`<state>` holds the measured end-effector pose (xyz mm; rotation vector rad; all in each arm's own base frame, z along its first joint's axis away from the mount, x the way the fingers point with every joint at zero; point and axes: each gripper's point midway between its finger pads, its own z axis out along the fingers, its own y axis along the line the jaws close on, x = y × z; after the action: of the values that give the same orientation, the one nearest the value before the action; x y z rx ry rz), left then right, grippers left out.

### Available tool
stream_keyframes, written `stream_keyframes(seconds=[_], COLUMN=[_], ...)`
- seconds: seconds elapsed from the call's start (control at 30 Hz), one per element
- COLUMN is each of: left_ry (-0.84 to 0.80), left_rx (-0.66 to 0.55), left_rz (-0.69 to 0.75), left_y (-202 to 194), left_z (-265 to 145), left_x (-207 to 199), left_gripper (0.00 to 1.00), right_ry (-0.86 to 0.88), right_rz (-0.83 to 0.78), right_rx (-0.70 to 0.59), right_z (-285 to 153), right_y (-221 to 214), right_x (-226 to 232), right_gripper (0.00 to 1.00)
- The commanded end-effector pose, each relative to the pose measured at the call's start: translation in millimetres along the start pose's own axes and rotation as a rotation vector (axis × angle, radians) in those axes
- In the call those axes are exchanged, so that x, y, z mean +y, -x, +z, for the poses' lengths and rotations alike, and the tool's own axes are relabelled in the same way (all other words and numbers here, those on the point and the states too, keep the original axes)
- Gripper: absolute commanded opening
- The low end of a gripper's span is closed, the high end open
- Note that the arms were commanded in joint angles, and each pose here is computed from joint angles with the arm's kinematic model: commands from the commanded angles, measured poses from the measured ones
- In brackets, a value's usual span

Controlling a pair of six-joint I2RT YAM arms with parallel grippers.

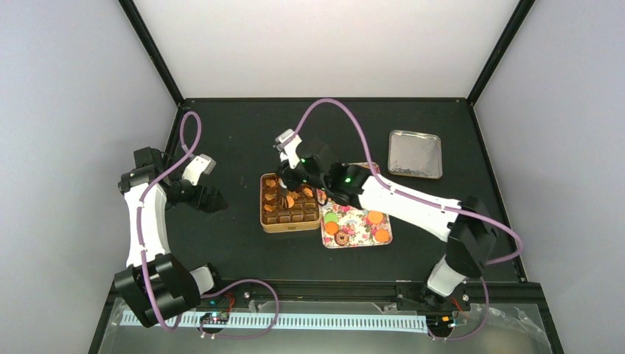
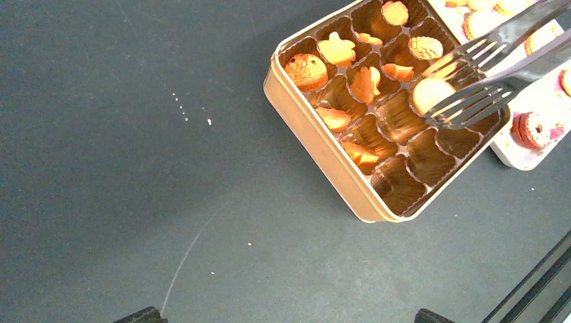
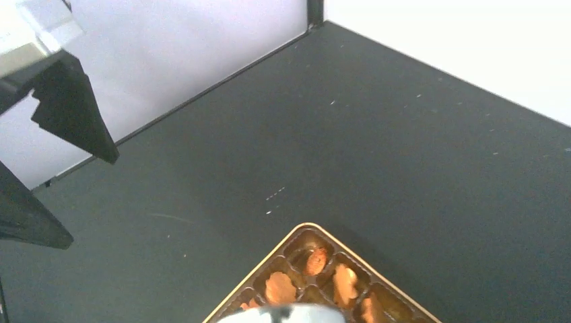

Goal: Pack the cookies
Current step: Place the fake cookies in the empty pocket of the box.

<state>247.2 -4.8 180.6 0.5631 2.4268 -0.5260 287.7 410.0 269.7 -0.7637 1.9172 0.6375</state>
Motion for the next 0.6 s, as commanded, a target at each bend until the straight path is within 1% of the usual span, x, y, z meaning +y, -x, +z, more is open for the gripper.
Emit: stream_keyframes(seconds=[0.0, 0.17, 0.27, 0.37, 0.57], left_ry=[0.014, 0.017, 0.019, 0.015, 0.016], left_rx=[-0.008, -0.008, -0.01, -0.014, -0.017], left_rz=[0.006, 0.008, 0.005, 0.001, 0.006], left_y=[6.4, 7.5, 8.5, 9.5, 10.0], left_z=[-5.7, -6.9, -7.2, -7.6, -9.3], left_x=[3.5, 3.9, 4.6, 4.0, 1.8], left_gripper=[0.99, 0.99, 0.99, 0.99, 0.99], right_ry=[0.073, 0.079, 0.081, 0.079, 0.081], right_rz=[-0.004, 0.001, 0.002, 0.001, -0.001], right_rx=[-0.057, -0.042, -0.036, -0.034, -0.046], right_z=[13.8, 22.8, 24.1, 25.4, 21.6], right_y=[22.0, 14.3, 11.6, 10.3, 16.2], right_x=[18.6, 19.8, 19.9, 19.4, 20.4], right_gripper=[0.07, 0.11, 0.2, 0.24, 0.28])
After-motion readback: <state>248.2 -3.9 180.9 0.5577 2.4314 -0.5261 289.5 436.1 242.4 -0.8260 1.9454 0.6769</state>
